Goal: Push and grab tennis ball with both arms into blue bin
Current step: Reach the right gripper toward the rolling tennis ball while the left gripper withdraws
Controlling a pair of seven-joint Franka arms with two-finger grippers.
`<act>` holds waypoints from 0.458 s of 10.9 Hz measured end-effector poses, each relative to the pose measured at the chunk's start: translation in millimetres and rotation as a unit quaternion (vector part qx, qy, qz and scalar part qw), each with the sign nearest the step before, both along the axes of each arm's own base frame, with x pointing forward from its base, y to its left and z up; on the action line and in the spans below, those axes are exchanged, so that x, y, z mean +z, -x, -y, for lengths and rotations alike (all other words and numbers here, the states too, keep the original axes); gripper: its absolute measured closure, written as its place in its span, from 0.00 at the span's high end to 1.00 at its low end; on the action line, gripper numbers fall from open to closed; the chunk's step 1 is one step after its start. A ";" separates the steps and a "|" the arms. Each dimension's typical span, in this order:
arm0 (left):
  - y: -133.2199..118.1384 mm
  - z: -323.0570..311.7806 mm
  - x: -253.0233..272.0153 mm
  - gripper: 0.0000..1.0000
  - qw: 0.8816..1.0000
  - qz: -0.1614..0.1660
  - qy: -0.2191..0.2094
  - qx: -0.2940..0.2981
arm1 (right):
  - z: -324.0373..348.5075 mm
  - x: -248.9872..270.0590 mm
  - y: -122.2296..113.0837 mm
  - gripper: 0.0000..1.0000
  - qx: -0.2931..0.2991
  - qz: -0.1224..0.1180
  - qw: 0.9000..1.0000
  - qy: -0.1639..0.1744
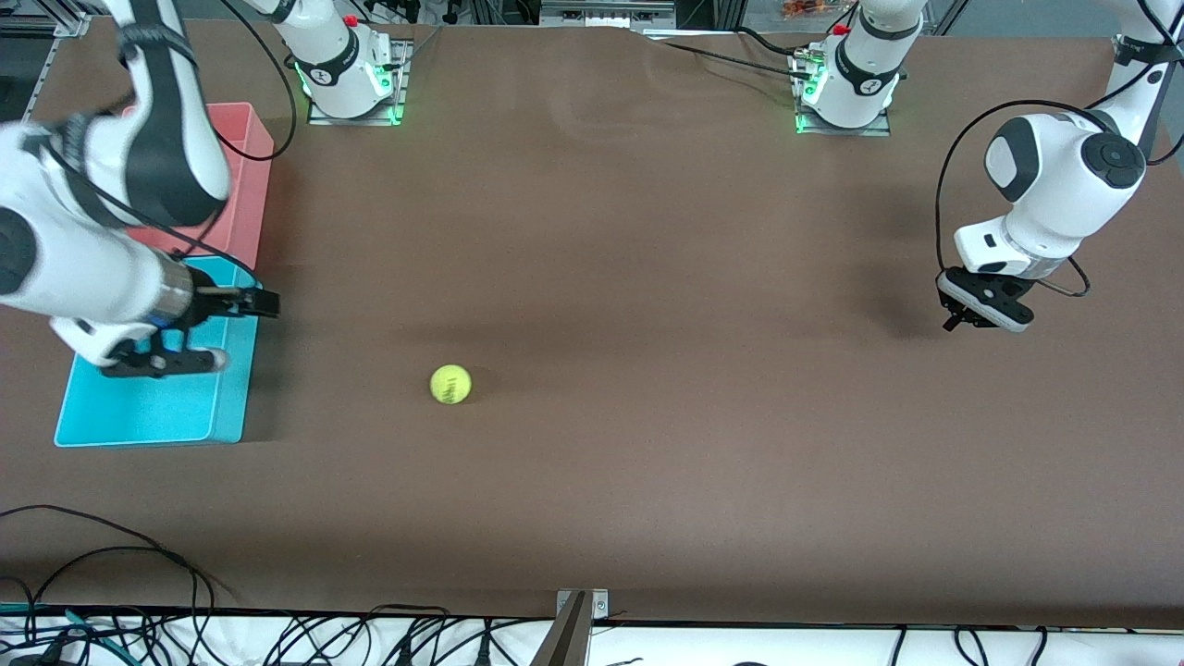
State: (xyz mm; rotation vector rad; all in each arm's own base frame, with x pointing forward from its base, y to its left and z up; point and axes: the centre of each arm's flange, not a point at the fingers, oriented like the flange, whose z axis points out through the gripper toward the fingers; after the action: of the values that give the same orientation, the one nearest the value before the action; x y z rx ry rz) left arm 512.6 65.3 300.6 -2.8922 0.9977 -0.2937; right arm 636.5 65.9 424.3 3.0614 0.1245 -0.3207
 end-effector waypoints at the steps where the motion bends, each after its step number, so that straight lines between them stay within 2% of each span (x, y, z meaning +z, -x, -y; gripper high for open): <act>1: -9.5 4.5 11.9 0.01 0.999 -0.013 0.010 0.044 | -11.6 -26.7 -7.4 1.00 0.009 -0.002 1.000 0.001; 3: -32.7 16.1 48.7 0.04 0.992 -0.047 0.022 0.119 | -29.9 -65.3 -25.6 1.00 0.024 0.032 0.999 -0.003; 4: -42.7 23.4 68.5 0.11 0.986 -0.059 0.027 0.155 | -35.4 -81.2 -35.1 1.00 0.030 0.056 0.998 -0.005; 5: -49.3 28.9 83.4 0.23 0.977 -0.069 0.031 0.197 | -37.5 -97.2 -45.1 1.00 0.037 0.084 0.996 -0.006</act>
State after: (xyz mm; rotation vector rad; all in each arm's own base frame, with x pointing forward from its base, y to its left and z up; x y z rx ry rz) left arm 561.9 36.4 384.0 -3.1124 0.4120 -0.0998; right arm 681.6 103.5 327.2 3.0681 0.2322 -0.0583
